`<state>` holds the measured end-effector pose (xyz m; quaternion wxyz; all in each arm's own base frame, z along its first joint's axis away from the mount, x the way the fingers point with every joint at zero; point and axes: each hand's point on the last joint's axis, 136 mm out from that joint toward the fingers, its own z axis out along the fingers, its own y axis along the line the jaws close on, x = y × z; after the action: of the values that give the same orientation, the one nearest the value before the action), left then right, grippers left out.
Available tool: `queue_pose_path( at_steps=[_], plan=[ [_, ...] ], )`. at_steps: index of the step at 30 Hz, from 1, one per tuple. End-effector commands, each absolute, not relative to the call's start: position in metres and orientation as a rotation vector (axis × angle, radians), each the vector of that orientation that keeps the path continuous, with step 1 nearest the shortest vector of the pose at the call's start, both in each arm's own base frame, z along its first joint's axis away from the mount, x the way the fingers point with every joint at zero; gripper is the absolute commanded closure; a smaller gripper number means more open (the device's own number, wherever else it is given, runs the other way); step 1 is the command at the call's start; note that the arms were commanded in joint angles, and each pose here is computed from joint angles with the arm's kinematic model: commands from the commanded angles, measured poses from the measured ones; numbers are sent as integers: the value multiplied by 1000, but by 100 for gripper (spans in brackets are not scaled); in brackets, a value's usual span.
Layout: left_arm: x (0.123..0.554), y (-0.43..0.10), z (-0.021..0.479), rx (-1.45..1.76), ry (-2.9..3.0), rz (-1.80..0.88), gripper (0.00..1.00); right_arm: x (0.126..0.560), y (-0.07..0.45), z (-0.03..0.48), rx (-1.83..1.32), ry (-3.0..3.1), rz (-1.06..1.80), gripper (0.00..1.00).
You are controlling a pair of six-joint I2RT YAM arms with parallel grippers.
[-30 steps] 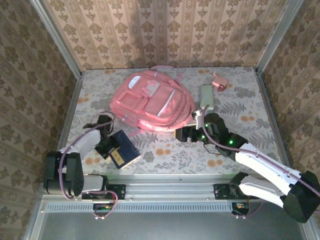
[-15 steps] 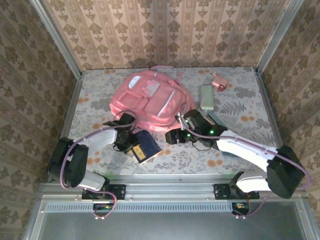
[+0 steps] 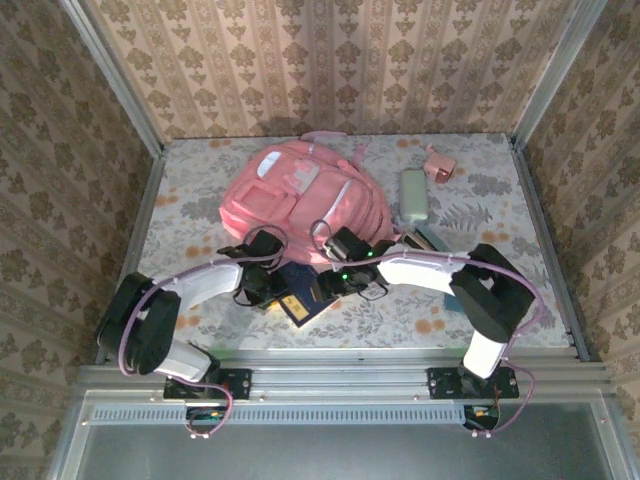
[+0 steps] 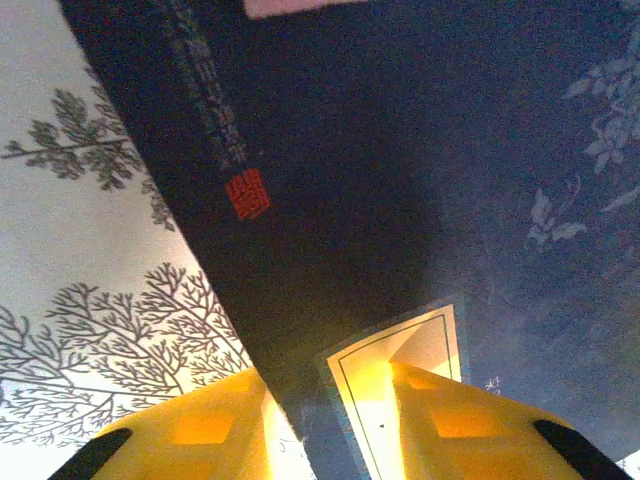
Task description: Pack the student bag
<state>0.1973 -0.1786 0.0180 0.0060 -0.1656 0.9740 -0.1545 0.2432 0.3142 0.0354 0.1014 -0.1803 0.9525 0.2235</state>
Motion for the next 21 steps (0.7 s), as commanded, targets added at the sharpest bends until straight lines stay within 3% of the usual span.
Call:
queue_pose_path(
  at_steps=[1,6,16,21],
  plan=[
    [170,-164,0,-455,3158,-392,69,243,326,28,-582,2818,642,30],
    [169,-157,6,-416,3154,-374,69,238,336,18,-607,2840,635,34],
    [160,-148,21,-280,3127,-393,61,179,350,33,-773,2836,856,49],
    [155,-151,26,-183,3102,-449,59,180,338,31,-705,2847,826,51]
  ],
)
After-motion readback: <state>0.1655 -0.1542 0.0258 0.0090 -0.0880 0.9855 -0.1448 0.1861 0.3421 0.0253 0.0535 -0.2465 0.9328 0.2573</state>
